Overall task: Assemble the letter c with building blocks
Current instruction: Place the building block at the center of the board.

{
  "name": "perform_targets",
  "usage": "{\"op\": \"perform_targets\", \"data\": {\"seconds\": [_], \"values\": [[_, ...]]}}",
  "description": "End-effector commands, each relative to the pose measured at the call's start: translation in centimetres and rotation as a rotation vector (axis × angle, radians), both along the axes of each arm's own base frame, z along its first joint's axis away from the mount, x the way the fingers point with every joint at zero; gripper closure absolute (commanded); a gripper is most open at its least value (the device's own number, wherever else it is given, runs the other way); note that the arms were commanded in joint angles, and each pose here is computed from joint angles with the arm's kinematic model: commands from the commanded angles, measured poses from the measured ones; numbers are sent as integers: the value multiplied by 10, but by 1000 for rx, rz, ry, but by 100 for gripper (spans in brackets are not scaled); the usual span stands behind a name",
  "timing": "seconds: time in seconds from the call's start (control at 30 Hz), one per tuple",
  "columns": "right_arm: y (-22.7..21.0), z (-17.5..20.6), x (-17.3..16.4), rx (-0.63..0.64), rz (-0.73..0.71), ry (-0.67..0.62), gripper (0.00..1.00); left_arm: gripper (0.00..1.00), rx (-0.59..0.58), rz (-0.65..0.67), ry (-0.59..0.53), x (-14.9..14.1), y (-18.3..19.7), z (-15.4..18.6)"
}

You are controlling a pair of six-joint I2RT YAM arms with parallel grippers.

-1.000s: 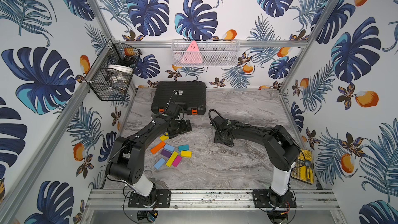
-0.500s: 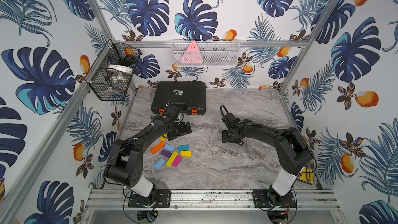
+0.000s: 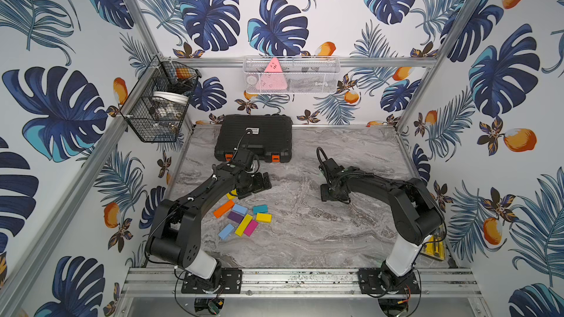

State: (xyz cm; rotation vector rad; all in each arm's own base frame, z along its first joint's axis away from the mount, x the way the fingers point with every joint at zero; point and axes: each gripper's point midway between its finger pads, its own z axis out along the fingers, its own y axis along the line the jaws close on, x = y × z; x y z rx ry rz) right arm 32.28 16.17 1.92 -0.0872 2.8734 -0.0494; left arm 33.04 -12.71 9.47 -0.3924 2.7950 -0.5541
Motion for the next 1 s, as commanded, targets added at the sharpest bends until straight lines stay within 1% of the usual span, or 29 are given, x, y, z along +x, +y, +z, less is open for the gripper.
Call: {"op": "perform_targets", "data": {"seconds": [0.0,0.07,0.2,0.3,0.43,0.57,0.67,0.77,0.87,0.97], "values": [[-3,-4,-3,-10,5,16,35,1,5,-10,3,-3,1,1],[-4,-5,-5,-11,0,20,32,1,6,-10,5,-4,1,0],[-5,-6,-5,-12,-5,21,21,1,2,-9,4,-4,1,1],[-5,-6,-6,-11,-7,23,16,1,0,-9,1,-3,1,1],[-3,4,-6,12,-10,6,14,1,-5,-10,2,-3,0,2],[8,33,-3,91,-14,-38,13,1,12,-6,4,1,4,2],[29,54,-5,171,3,-58,13,1,1,26,-2,11,12,5],[65,75,-9,240,52,-85,13,1,-20,77,-13,23,25,7],[101,81,-19,286,78,-75,14,1,-44,129,-9,32,39,5],[140,79,-32,335,79,-46,14,1,-50,175,4,35,55,0]]}}
